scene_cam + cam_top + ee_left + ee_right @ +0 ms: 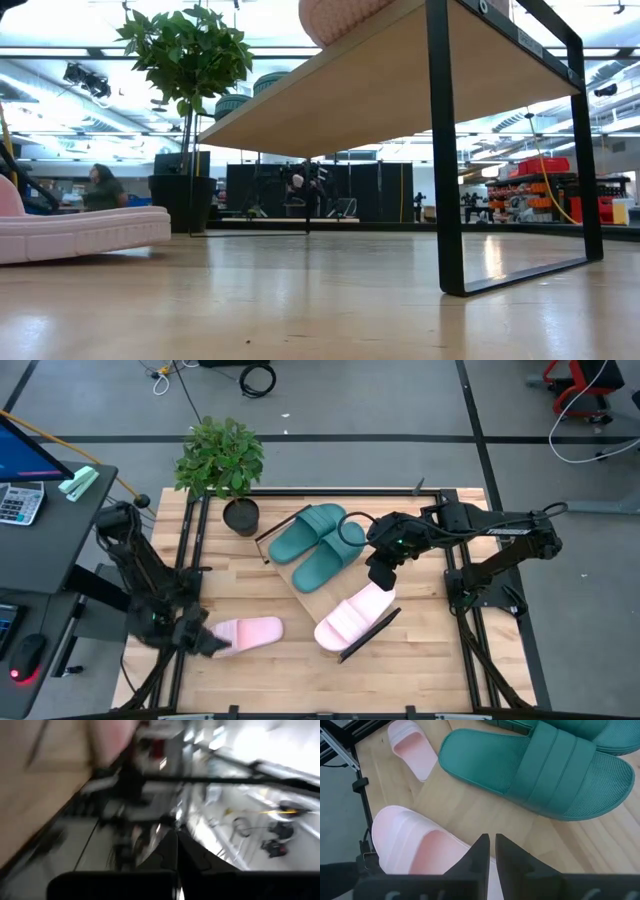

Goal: Pick and place slides into the shelf
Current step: Put the pink slide slipper on the shelf

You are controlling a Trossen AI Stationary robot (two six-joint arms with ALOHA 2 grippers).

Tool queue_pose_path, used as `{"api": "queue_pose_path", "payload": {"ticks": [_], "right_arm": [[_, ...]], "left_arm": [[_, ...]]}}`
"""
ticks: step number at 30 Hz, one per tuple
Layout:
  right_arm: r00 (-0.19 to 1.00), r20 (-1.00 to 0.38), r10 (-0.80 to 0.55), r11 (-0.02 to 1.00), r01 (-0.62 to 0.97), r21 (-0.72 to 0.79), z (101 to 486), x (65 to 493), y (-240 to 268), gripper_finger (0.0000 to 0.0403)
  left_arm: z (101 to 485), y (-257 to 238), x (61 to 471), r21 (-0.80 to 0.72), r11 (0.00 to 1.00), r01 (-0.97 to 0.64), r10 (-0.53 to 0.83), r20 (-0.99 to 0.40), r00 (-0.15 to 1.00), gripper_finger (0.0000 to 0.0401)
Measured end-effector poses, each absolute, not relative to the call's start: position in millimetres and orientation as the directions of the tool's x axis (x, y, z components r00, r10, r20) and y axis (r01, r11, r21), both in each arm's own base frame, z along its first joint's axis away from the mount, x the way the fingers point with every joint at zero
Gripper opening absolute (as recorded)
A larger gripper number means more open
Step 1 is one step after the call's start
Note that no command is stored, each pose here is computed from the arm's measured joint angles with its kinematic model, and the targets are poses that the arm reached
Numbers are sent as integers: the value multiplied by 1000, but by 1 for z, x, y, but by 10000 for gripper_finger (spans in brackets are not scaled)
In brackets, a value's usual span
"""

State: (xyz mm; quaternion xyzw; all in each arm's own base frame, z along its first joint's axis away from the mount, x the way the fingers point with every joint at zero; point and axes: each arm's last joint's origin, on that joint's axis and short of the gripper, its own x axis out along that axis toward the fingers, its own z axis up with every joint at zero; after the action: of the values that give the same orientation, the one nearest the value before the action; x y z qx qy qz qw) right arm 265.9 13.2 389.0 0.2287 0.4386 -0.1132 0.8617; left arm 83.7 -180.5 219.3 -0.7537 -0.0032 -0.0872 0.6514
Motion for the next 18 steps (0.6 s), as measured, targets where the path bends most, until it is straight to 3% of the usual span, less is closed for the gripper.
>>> {"api": "queue_pose_path", "payload": {"ticks": [3,6,11,14,18], "right_arm": [[589,-808,6,873,391,291,389,266,13,36],[589,-808,6,875,388,289,389,266,13,36],[589,-808,6,876,387,289,389,266,13,36],[589,-808,12,876,384,293,389,266,13,36],[588,-808,17,879,376,292,389,266,14,36]], "left_arm": [[242,-166,98,-965,-44,259,0,260,966,2],[273,-154,115,-913,130,386,50,395,918,2],[321,-144,145,-788,361,499,-41,521,853,2],[343,-142,167,-791,466,397,-143,375,916,2],[365,-133,191,-794,597,116,-206,-12,978,3]]}}
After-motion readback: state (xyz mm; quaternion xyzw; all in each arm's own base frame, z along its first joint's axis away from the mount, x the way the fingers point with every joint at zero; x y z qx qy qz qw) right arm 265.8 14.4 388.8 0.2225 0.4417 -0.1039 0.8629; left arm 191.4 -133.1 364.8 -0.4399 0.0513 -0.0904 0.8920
